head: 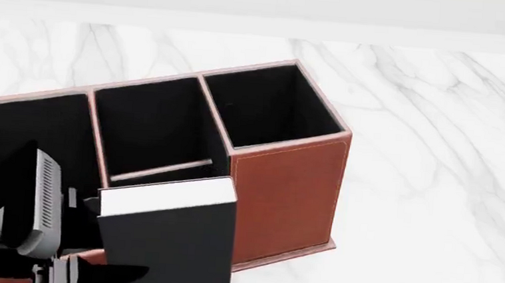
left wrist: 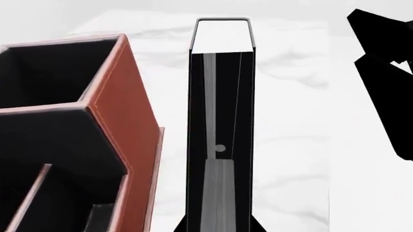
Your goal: Pick up the book and place it in the back compartment of the caddy.
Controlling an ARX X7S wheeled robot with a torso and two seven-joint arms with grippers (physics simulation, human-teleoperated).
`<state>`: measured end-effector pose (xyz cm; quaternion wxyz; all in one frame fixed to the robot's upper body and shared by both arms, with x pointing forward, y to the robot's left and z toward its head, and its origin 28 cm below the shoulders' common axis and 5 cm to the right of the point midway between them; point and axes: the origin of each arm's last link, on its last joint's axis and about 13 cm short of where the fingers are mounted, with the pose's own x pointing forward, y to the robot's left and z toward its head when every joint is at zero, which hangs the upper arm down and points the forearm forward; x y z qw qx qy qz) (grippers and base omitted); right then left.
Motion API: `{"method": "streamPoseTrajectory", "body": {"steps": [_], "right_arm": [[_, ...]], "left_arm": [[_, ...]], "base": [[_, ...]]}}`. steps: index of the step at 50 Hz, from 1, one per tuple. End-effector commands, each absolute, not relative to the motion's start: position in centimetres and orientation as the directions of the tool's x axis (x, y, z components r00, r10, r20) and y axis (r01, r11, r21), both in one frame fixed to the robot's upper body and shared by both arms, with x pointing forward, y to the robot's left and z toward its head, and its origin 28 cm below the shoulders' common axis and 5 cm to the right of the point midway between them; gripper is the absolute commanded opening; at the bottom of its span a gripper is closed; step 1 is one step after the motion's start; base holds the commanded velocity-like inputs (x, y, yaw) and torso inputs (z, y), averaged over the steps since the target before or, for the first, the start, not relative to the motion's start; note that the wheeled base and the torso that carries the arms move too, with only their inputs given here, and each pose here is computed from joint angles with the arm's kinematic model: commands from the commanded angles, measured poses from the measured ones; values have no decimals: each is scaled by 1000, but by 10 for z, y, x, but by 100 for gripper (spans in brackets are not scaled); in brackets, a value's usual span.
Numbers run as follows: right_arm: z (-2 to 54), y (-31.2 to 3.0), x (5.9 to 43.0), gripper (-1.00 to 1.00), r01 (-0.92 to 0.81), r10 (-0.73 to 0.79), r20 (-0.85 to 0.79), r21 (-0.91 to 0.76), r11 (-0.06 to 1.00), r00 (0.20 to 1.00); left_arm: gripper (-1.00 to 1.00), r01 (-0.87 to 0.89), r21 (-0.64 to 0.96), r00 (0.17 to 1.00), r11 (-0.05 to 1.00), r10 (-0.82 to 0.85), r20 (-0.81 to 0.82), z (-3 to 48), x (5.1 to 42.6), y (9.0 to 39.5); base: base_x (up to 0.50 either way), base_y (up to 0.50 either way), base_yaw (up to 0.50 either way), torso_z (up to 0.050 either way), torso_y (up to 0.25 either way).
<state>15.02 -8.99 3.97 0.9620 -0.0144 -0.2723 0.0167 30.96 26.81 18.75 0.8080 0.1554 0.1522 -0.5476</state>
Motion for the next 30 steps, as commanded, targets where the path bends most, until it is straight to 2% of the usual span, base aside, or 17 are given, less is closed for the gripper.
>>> {"method": "streamPoseTrajectory", "body": {"steps": [1,10,30], "right_arm": [[39,-90,151,100,-28,43,523,-36,999,851],[39,-90,151,100,-32,47,521,-38,999,852],[39,-90,150,100,-33,48,523,-38,999,851]], "left_arm": [[-100,919,92,390,383,-849,-357,200,321,271],[-100,901,110,431,420,-833,-348,201,328,272],[-100,907,13,402,422,-855,-328,192,368,282]], "base": [[0,0,0,0,0],[0,0,0,0,1],[0,0,0,1,2]]}}
